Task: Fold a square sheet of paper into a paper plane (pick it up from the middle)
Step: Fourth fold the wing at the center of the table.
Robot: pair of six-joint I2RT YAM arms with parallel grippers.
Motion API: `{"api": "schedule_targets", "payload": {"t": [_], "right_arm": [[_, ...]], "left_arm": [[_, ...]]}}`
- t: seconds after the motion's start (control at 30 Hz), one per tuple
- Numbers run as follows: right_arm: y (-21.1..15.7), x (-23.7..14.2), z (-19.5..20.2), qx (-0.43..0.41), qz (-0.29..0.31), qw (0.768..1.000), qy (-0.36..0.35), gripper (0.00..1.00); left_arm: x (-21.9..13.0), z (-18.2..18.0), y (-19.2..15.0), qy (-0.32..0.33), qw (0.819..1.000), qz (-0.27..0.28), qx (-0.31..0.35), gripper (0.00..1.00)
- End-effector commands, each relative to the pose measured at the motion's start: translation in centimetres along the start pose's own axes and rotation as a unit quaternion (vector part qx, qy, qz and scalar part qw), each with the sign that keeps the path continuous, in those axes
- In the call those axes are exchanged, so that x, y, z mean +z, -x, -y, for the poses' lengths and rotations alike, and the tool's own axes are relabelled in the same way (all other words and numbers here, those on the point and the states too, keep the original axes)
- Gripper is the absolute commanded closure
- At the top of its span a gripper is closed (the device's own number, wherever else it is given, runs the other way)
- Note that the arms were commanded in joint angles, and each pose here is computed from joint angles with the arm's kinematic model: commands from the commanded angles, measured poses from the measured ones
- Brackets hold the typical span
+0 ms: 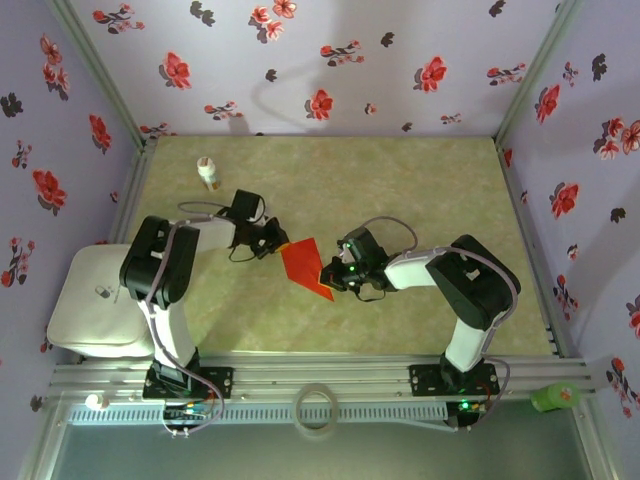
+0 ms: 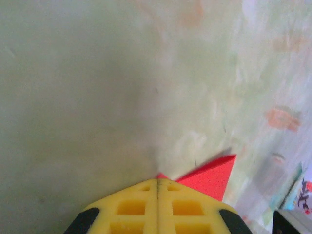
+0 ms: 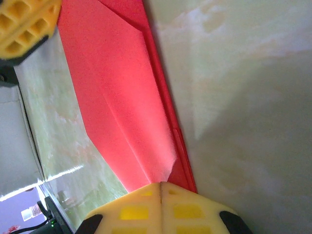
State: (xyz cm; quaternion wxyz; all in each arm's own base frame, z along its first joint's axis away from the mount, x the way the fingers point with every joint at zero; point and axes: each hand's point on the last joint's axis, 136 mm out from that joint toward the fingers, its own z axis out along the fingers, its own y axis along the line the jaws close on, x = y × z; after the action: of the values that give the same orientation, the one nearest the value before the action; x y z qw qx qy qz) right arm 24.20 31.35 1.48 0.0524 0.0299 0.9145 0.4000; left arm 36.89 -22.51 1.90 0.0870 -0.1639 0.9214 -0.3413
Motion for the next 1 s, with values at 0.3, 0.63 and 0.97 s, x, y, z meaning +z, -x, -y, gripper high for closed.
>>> {"api": "schedule_targets", "payload": {"t": [0.3,0.63,0.97], "right_arm": [[-4.3,0.2,7.2,0.052,-0.064,0.989,-0.121,1.0],[-4.0,0.1,6.8,0.05,-0.059,0.99,-0.118,1.0],[-3.0,-0.2,4.6,0.035,-0.05,0.994,-0.091,1.0]], "left_arm": [[-3.8,3.6,0.2,-0.02,0.998,0.03,0.048,0.94],[-0.9,5.2,-7.9,-0.029,0.992,-0.05,0.108,0.94],[2.1,0.7,-8.8,0.021,0.994,-0.072,0.081,0.95]]}}
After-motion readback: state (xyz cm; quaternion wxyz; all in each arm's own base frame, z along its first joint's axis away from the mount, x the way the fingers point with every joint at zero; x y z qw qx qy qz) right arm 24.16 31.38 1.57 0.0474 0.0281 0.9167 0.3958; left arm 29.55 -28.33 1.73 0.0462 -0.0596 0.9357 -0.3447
